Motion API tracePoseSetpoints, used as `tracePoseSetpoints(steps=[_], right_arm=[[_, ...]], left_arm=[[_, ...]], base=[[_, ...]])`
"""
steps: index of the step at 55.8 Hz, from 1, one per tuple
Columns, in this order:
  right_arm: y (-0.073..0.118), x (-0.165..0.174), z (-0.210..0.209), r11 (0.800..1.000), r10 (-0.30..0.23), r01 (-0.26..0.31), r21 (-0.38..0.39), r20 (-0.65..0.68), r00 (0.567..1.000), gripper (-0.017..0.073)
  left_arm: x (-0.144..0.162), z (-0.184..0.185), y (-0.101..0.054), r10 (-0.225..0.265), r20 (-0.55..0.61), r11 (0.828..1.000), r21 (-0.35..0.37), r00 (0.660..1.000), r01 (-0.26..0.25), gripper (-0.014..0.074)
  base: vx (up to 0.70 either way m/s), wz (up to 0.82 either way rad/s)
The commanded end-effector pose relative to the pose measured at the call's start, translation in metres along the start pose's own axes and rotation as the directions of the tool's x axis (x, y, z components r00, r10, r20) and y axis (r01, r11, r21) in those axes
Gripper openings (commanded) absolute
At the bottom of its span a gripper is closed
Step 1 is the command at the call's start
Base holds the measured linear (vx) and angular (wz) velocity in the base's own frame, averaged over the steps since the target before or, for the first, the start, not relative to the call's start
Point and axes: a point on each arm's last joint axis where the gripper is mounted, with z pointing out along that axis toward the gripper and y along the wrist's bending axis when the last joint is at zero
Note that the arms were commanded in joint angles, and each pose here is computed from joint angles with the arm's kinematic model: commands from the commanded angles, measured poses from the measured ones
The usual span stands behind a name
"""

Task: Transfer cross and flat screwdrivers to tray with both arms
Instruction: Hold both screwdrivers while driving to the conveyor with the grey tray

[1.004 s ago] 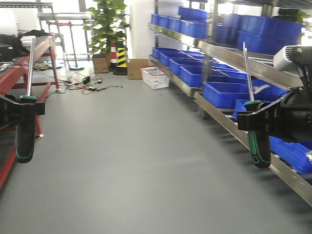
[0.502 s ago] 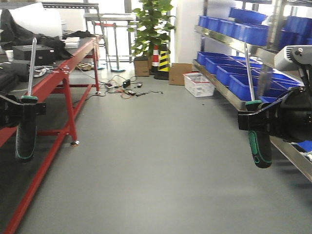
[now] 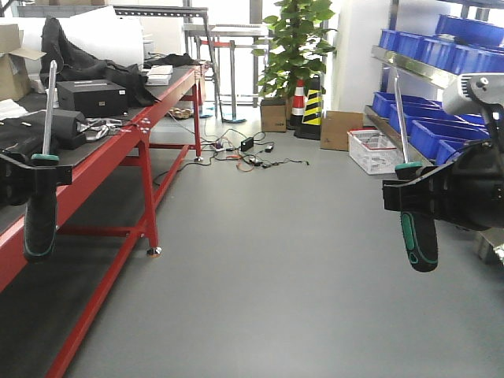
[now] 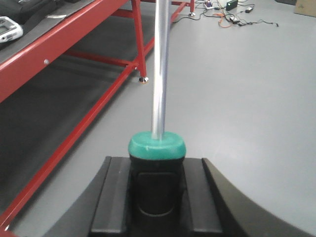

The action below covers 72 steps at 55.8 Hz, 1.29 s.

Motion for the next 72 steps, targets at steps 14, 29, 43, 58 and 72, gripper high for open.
tracePoseSetpoints(steps=[14, 29, 43, 58, 72], right_arm=[[0.0007, -0.0208, -0.018, 1.0, -0.005, 0.003, 0.01, 0.151, 0.989, -0.0008], [0.0006, -0.0204, -0.0168, 1.0, -0.005, 0.003, 0.01, 0.148, 0.989, -0.0008], [0.0006, -0.0204, -0.0168, 1.0, -0.005, 0.003, 0.01, 0.148, 0.989, -0.0008], [0.0006, -0.0205, -0.0169, 1.0, -0.005, 0.003, 0.01, 0.149, 0.989, -0.0008], [0.0006, -0.0205, -0.0169, 1.0, -0.004, 0.002, 0.009, 0.149, 0.989, -0.0008]], left_arm=[[-0.0207, -0.0157, -0.0066, -0.013, 0.134, 1.0, 0.001, 0.991, 0.013, 0.0003], [-0.0207, -0.0157, -0.0066, -0.013, 0.134, 1.0, 0.001, 0.991, 0.013, 0.0003], [-0.0207, -0.0157, -0.0066, -0.013, 0.134, 1.0, 0.001, 0.991, 0.013, 0.0003], [-0.0208, -0.0158, -0.0063, -0.013, 0.135, 1.0, 0.0, 0.991, 0.013, 0.0003], [-0.0208, -0.0158, -0.0063, -0.013, 0.135, 1.0, 0.0, 0.991, 0.013, 0.0003]], base=[[0.55, -0.02], [0.51, -0.27], [0.47, -0.43], [0.43, -0.59], [0.38, -0.76]])
